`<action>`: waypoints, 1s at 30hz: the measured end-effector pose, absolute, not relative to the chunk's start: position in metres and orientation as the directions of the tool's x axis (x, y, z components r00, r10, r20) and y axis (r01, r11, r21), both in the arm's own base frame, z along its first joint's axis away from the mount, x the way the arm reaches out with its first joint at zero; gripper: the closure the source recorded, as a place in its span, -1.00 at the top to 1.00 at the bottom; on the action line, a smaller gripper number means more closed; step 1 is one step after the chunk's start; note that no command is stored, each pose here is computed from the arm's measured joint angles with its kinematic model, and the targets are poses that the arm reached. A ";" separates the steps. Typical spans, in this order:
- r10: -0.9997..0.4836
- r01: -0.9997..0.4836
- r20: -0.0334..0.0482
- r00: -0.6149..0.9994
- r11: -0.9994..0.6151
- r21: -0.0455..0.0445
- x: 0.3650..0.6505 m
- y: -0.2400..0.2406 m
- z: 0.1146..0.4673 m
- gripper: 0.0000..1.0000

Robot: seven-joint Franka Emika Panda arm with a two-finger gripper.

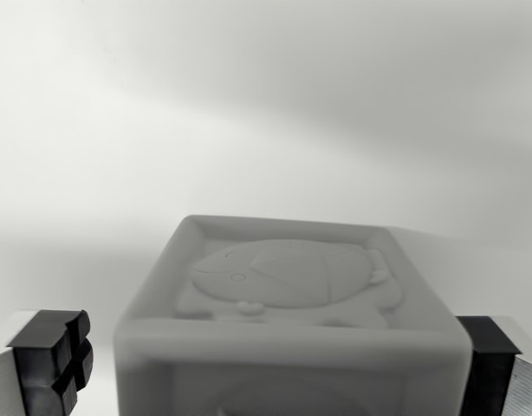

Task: Destack cube

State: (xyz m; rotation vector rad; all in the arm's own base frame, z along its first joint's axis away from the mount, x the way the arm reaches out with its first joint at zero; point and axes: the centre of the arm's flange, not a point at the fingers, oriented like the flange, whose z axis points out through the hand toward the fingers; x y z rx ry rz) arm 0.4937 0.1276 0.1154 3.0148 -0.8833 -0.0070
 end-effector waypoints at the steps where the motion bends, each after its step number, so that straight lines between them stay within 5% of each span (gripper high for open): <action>1: -0.540 -0.540 -0.004 0.842 -0.842 0.001 0.494 0.128 0.115 1.00; 30: -0.539 -0.539 0.001 0.842 -0.842 -0.001 0.495 0.128 0.172 1.00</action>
